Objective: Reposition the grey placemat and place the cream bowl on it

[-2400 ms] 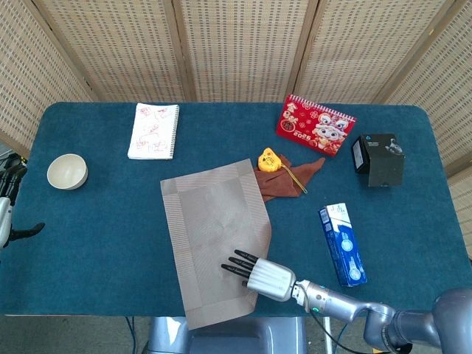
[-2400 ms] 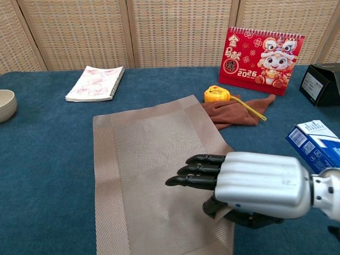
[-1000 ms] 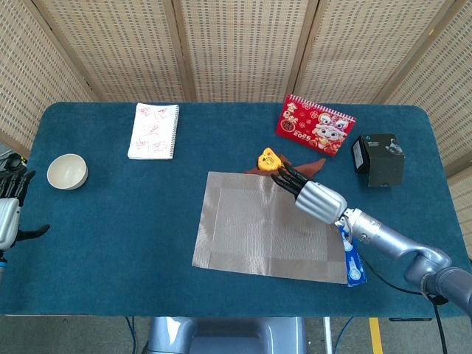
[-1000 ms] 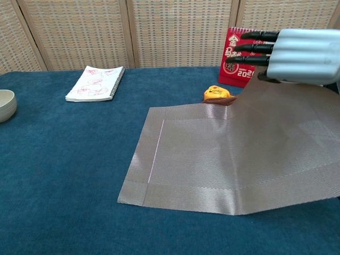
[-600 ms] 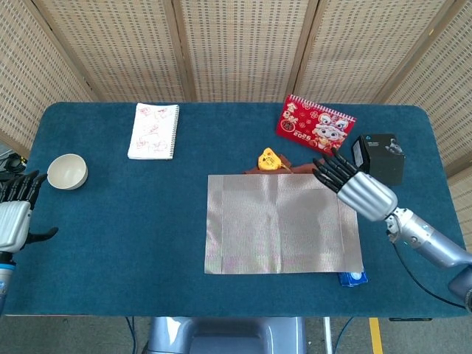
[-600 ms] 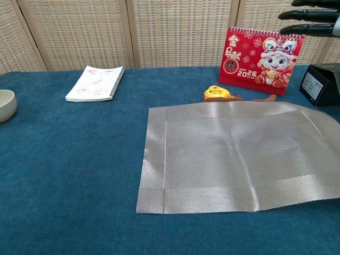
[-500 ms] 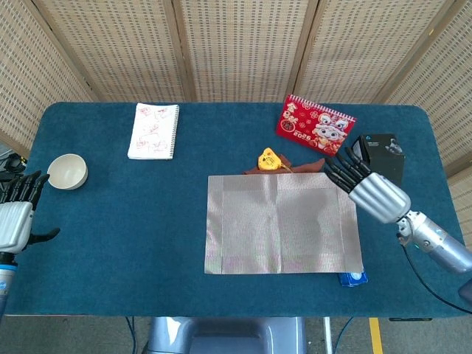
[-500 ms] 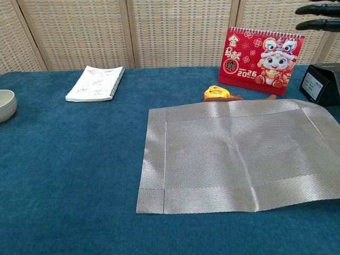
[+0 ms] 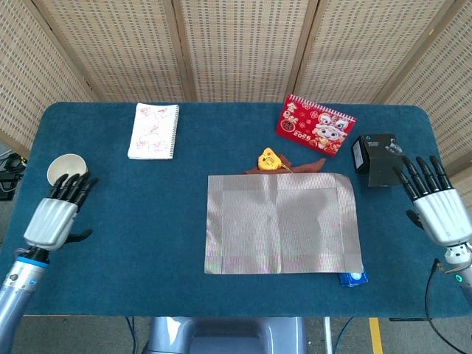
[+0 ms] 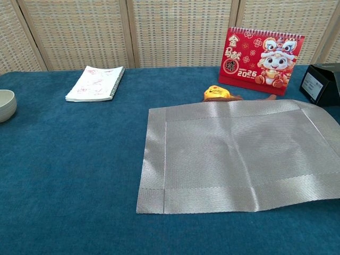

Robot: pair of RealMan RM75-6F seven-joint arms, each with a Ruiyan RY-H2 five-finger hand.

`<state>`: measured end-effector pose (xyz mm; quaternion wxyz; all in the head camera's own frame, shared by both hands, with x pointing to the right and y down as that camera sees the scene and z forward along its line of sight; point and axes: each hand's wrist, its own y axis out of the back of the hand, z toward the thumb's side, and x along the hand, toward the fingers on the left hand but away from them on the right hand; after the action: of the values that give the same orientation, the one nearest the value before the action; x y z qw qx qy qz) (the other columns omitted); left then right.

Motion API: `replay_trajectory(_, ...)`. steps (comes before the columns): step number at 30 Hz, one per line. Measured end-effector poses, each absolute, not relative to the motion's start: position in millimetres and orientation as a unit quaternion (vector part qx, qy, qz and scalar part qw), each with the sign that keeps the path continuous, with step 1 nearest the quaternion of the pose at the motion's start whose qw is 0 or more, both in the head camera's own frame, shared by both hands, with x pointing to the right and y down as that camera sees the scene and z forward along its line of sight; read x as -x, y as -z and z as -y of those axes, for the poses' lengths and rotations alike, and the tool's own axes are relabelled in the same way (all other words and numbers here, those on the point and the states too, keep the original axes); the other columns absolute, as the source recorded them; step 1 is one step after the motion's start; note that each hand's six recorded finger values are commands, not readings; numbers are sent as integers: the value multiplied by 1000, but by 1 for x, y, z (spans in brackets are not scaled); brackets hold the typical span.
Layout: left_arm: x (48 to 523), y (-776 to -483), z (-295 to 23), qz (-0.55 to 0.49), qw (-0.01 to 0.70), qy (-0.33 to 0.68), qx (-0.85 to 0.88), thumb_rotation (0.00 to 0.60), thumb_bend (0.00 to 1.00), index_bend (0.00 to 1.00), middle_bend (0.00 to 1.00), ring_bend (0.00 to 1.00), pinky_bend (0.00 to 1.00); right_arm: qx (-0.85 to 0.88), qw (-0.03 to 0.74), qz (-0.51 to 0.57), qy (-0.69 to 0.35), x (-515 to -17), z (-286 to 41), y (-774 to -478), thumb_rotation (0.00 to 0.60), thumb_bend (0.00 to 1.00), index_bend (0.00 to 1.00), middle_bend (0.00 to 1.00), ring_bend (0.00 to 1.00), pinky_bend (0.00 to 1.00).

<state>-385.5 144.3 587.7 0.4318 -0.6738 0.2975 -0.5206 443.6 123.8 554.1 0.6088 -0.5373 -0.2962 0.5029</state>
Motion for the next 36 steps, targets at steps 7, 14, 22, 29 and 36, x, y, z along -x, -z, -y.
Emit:
replay_trajectory(7,314,-612,-150,-215,464,461,725,600,0,0,0,0,0,577,492,393,-520,-441,-159,-557,600,0,0,0,0,0)
replay_trajectory(14,241,-639,-168,-149,457,399,781,600,0,88,0,0,0,592,409,456,-523,-433,-190,-553,600,0,0,0,0,0)
replay_trajectory(22,188,-663,-181,-95,437,350,823,600,0,325,0,0,0,590,406,456,-528,-434,-191,-553,600,0,0,0,0,0)
replay_trajectory(29,167,-686,-192,-53,452,332,826,600,0,333,0,0,0,587,402,458,-533,-440,-188,-555,600,0,0,0,0,0)
replay_trajectory(36,152,-700,-203,-33,453,312,834,600,0,334,0,0,0,582,400,462,-537,-445,-186,-556,600,0,0,0,0,0)
